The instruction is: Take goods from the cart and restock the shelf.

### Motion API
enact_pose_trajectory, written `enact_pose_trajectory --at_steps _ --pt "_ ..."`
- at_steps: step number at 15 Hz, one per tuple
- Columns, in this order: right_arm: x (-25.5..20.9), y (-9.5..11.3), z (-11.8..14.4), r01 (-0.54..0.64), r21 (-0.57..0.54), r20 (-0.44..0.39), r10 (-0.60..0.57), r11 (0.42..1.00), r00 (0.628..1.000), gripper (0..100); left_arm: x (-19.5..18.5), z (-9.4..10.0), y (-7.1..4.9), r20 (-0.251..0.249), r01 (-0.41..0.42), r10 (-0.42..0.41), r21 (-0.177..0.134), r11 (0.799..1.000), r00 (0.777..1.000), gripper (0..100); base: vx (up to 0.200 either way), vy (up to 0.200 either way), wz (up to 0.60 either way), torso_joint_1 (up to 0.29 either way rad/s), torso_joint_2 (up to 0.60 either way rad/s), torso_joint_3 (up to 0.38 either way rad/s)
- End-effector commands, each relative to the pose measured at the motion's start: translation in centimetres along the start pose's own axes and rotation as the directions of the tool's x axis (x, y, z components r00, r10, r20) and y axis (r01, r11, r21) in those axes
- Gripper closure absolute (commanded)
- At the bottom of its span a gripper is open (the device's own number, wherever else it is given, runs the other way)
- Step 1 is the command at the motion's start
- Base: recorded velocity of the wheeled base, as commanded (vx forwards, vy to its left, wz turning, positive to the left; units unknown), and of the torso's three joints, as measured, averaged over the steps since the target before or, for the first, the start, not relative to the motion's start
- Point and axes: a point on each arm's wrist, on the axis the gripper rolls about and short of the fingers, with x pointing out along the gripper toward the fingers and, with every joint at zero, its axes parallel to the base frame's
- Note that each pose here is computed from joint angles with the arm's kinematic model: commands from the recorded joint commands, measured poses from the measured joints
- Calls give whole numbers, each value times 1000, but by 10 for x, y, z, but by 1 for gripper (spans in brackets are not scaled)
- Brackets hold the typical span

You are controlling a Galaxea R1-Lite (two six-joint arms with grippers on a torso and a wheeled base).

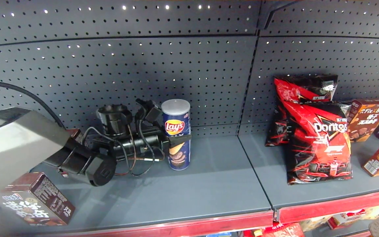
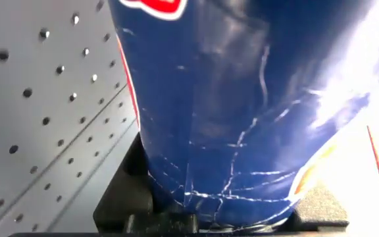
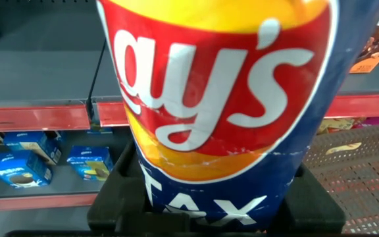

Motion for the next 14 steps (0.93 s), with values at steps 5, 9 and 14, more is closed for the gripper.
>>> enact_pose_trajectory --at_steps 5,9,14 --pt "-1 0 2 1 -1 7 -1 1000 1000 100 -37 36 -58 45 7 -9 43 999 999 100 0 0 0 0 0 0" --pt "-1 0 2 0 -1 12 0 1000 1000 100 -64 38 -82 29 3 -4 31 1000 1000 100 0 0 0 0 0 0" --pt "-1 0 1 4 0 6 -4 1000 1000 100 -81 25 -97 28 -30 29 30 999 999 100 0 0 0 0 0 0"
